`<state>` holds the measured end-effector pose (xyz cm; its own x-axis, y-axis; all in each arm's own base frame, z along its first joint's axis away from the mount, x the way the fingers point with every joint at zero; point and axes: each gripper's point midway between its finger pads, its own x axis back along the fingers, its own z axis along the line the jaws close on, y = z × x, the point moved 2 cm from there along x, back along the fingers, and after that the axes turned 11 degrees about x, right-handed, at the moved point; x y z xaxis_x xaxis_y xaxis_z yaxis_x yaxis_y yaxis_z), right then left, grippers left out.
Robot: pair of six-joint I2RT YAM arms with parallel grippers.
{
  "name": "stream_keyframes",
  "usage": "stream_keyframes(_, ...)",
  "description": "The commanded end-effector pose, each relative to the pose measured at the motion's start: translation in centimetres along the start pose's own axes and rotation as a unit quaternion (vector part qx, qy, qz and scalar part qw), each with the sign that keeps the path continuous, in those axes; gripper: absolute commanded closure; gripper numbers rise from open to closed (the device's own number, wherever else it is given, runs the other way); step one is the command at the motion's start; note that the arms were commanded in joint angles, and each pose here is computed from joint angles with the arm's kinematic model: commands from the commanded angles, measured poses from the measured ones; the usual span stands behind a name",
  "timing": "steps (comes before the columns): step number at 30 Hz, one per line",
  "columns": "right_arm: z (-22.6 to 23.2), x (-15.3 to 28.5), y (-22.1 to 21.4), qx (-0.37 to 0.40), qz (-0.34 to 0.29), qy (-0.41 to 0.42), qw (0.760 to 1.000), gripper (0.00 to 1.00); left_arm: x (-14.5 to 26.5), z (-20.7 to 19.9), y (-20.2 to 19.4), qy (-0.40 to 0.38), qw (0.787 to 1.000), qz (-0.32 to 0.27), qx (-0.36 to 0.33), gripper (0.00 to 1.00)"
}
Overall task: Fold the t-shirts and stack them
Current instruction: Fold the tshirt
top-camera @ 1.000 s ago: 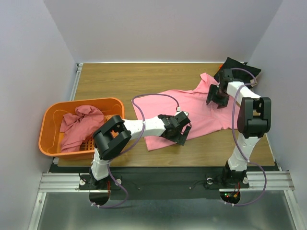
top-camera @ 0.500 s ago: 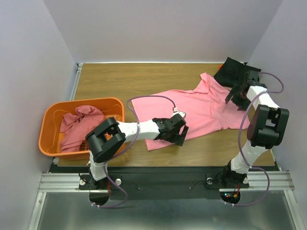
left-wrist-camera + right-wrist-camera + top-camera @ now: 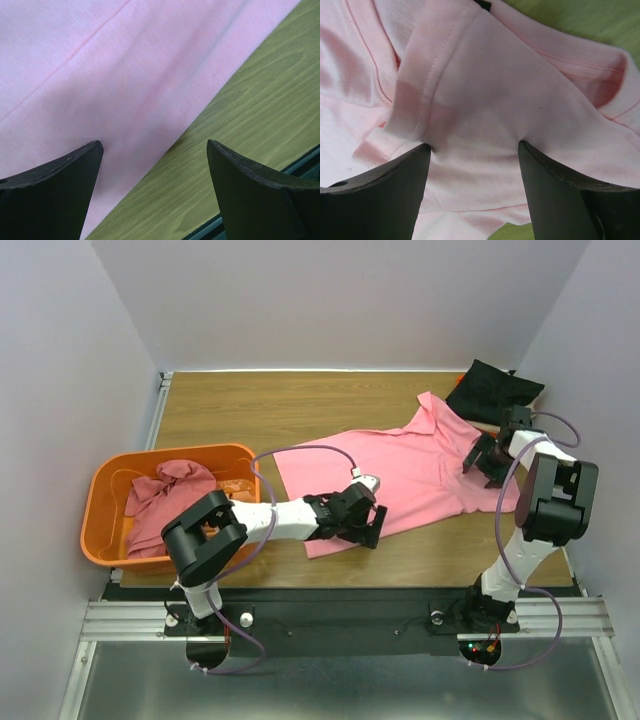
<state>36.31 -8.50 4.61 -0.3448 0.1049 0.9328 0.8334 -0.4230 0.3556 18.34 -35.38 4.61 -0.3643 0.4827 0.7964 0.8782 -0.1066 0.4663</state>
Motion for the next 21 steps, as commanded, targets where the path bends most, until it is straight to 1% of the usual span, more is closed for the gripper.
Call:
stream_keyframes(1,-2.2,-0.1,-4.1,-0.053,0.064,-0.007,0.997,0.23,1.1,5.8,-10.8,0.091,0.978,0.189,0.010,0.02)
stream_keyframes(7,-3.2,1.4,-7.1,-0.083,0.116,-0.004,0.990,0.22,2.7,6.0,-13.2,0.074,0.977,0.199,0.024,0.02)
stream_keyframes(10,-3.4,2.6,-9.2,-0.129,0.155,0.029,0.979,0.23,3.3,6.0,-14.0,0.066,0.977,0.202,0.021,0.02)
stream_keyframes(11,-3.2,3.1,-9.3,-0.133,0.153,0.038,0.979,0.22,3.4,5.9,-14.1,0.064,0.977,0.203,0.021,0.02)
stream_keyframes(15,-3.5,4.3,-10.3,-0.126,0.159,0.029,0.979,0.22,4.4,5.3,-14.6,0.057,0.976,0.207,0.021,0.02)
stream_keyframes(17,-3.5,5.4,-9.7,-0.120,0.150,0.030,0.981,0.22,5.3,5.0,-13.9,0.058,0.979,0.195,0.025,0.02)
stream_keyframes(19,-3.4,6.6,-7.9,-0.112,0.122,0.036,0.986,0.23,6.4,4.6,-12.1,0.071,0.983,0.167,0.022,0.02)
stream_keyframes(20,-3.3,7.2,-6.9,-0.109,0.109,0.038,0.987,0.22,6.8,4.2,-11.5,0.069,0.984,0.164,0.022,0.02)
stream_keyframes(21,-3.2,7.4,-6.2,-0.110,0.103,0.040,0.988,0.17,7.5,3.4,-9.7,0.071,0.987,0.142,0.019,0.02)
